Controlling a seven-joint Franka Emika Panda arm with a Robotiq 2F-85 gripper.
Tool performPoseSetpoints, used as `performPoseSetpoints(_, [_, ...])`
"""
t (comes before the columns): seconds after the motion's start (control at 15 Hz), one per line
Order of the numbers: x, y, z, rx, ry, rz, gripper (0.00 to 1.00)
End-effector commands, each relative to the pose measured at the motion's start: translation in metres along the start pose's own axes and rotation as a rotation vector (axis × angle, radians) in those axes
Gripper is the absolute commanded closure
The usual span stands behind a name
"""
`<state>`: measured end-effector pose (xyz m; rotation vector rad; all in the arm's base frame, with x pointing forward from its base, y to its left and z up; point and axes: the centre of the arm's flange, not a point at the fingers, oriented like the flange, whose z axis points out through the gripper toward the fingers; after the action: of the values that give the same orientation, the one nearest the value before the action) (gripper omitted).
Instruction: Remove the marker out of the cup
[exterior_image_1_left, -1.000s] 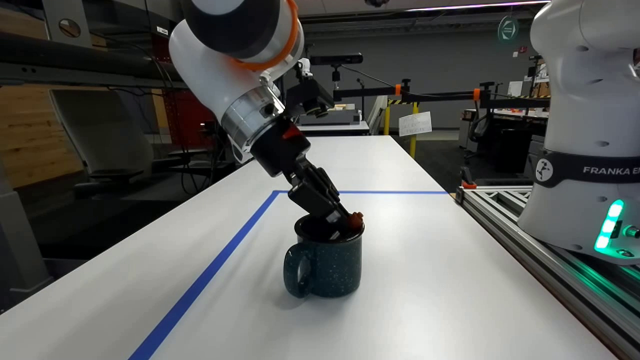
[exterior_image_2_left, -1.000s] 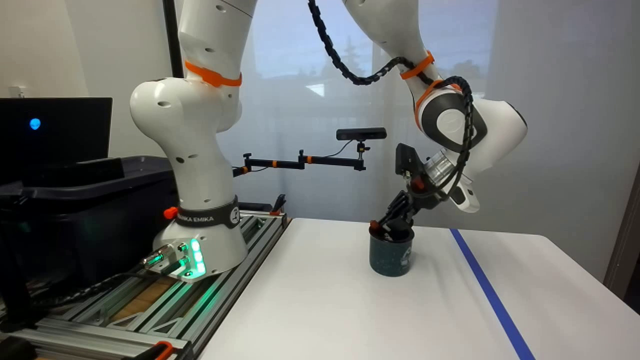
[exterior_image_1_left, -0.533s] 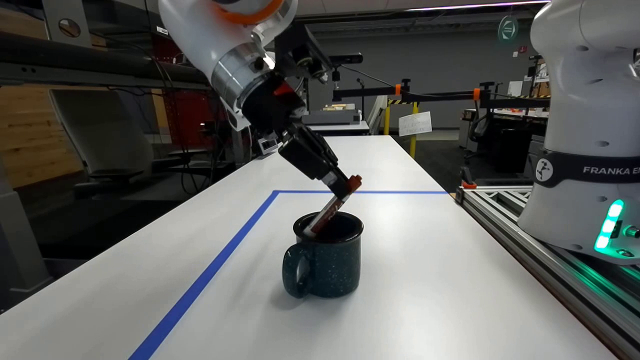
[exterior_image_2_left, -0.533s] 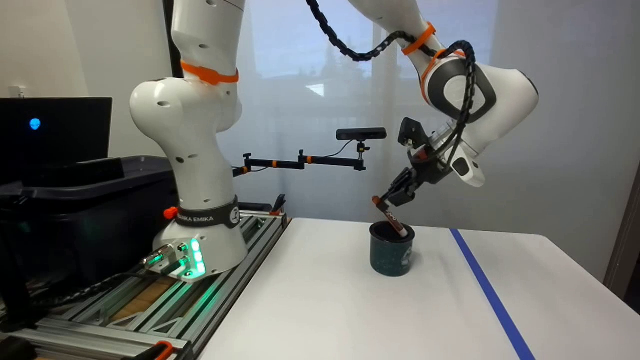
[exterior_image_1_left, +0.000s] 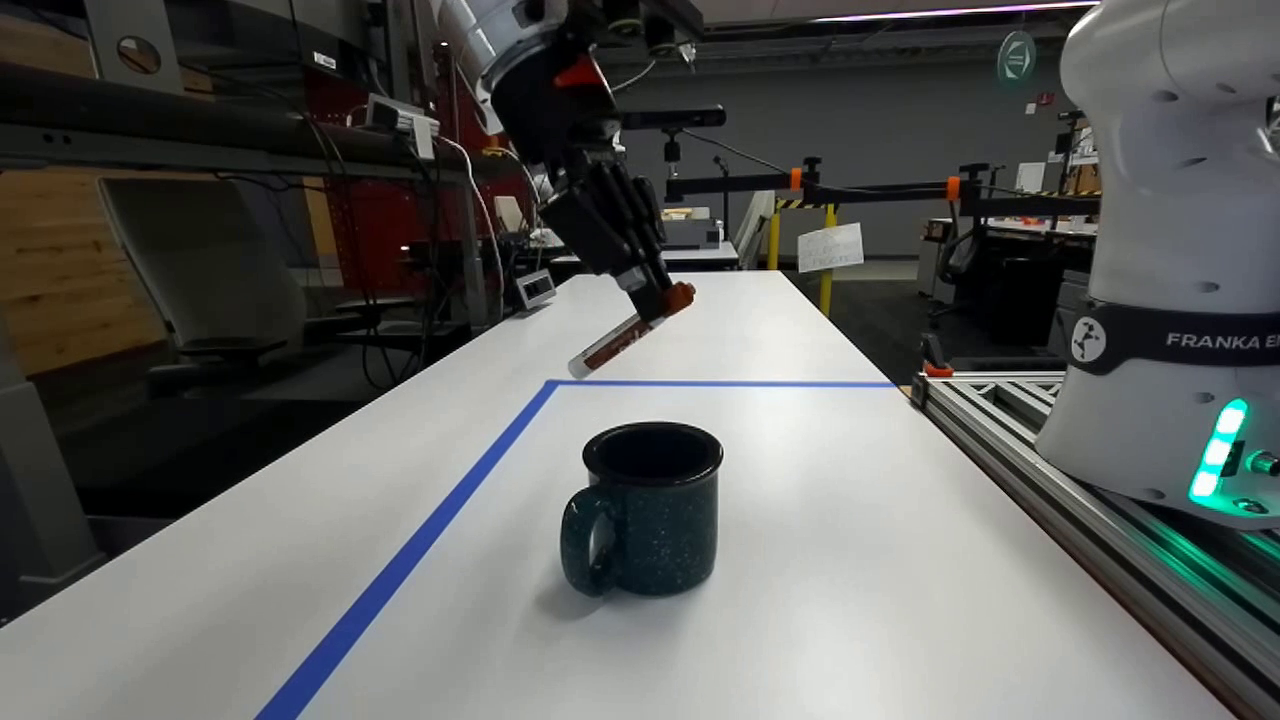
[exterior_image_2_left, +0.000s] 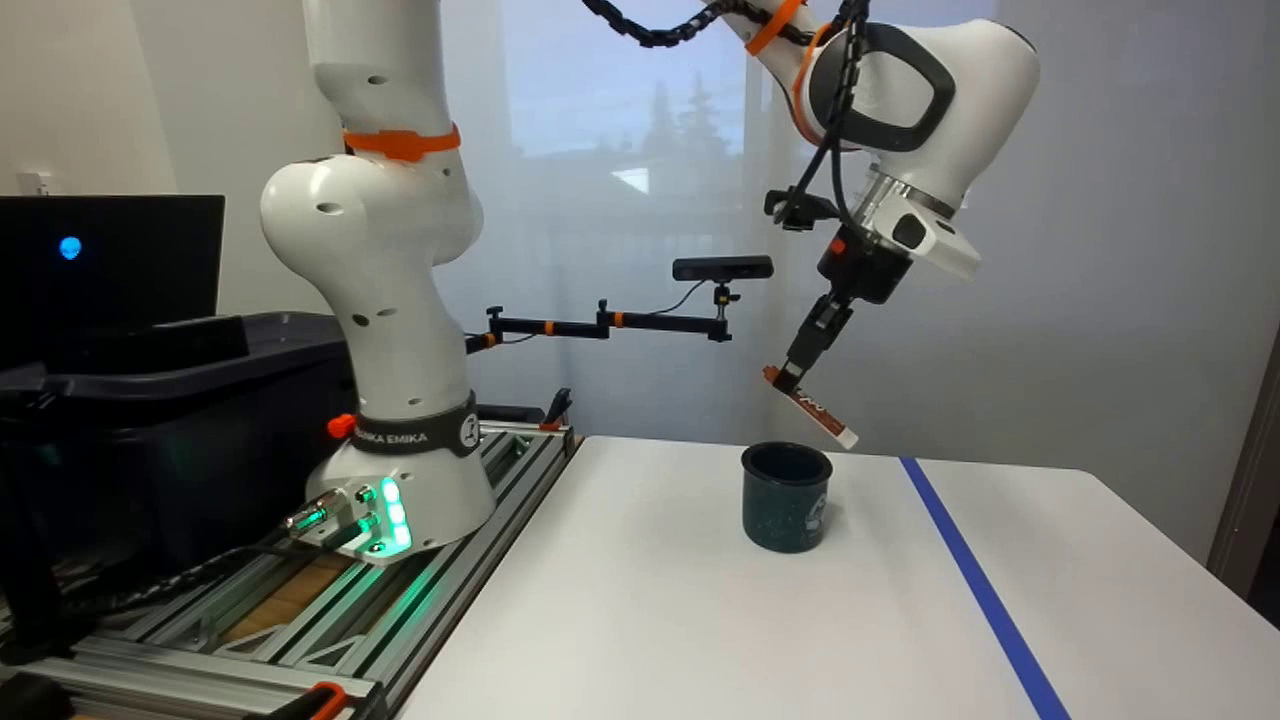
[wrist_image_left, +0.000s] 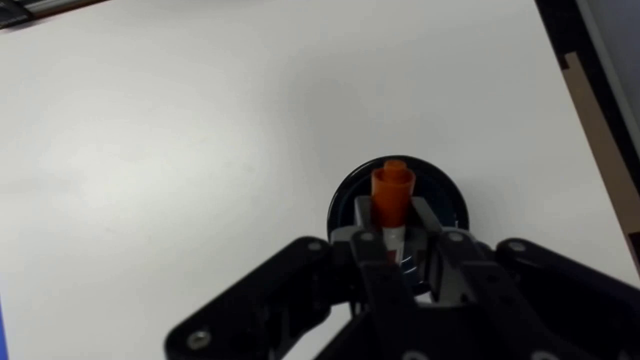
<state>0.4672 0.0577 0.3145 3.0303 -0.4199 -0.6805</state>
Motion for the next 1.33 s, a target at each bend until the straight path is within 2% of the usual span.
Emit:
performPoseSetpoints(0.0, [-0.012, 0.022, 0.03, -0.035, 0.155, 0.12, 0.95])
performPoseSetpoints(0.47, [0.007, 0.069, 0.082, 0.0, 0.405, 0.365, 0.95])
performPoseSetpoints(0.8, [0.013, 0.086, 0.116, 0.038, 0.523, 0.587, 0.95])
performPoseSetpoints(1.0, [0.023, 0.091, 0.128, 0.068, 0.546, 0.731, 0.95])
performPoseSetpoints(1.27, [0.034, 0.082, 0.144, 0.13, 0.464, 0.823, 0.95])
